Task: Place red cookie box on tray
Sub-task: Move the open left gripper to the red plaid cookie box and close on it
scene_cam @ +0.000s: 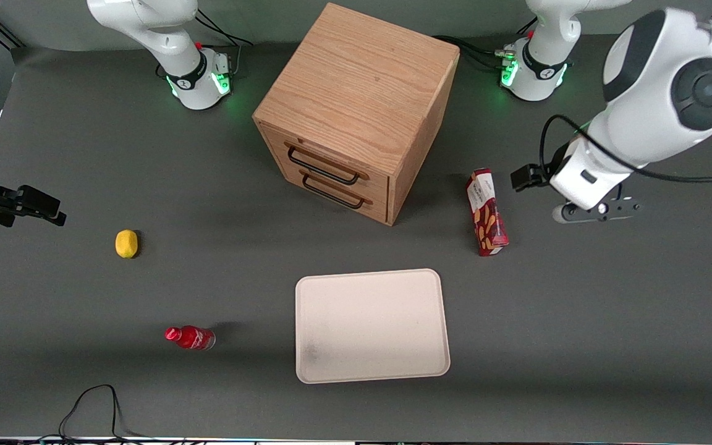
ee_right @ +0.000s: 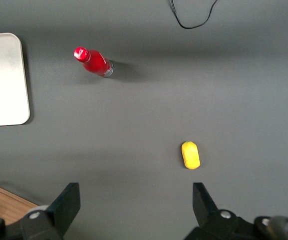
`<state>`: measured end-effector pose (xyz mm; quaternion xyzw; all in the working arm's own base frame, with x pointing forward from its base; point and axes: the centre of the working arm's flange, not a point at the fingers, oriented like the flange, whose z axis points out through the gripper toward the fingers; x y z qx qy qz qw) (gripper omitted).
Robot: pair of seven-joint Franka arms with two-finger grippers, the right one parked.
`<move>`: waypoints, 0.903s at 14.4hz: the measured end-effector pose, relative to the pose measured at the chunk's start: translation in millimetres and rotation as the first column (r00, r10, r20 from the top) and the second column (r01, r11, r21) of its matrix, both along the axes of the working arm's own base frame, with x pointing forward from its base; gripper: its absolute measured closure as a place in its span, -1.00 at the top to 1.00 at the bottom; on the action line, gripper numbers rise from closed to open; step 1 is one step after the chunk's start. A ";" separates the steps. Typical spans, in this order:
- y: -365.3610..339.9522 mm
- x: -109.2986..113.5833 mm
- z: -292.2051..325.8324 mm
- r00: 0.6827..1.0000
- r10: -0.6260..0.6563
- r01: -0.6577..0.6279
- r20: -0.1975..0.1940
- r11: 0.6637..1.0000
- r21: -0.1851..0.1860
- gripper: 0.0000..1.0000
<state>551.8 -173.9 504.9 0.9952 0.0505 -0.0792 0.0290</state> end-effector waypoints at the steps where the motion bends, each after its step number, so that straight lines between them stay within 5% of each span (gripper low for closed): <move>1: 0.2 -0.1 -17.3 1.000 0.005 -0.005 0.008 1.000 -0.001 1.00; 9: 9.7 -30.9 -156.1 0.994 0.032 -0.031 0.104 0.999 -0.008 1.00; 13: 13.3 -57.4 -202.1 0.995 0.030 -0.030 0.099 1.000 -0.003 1.00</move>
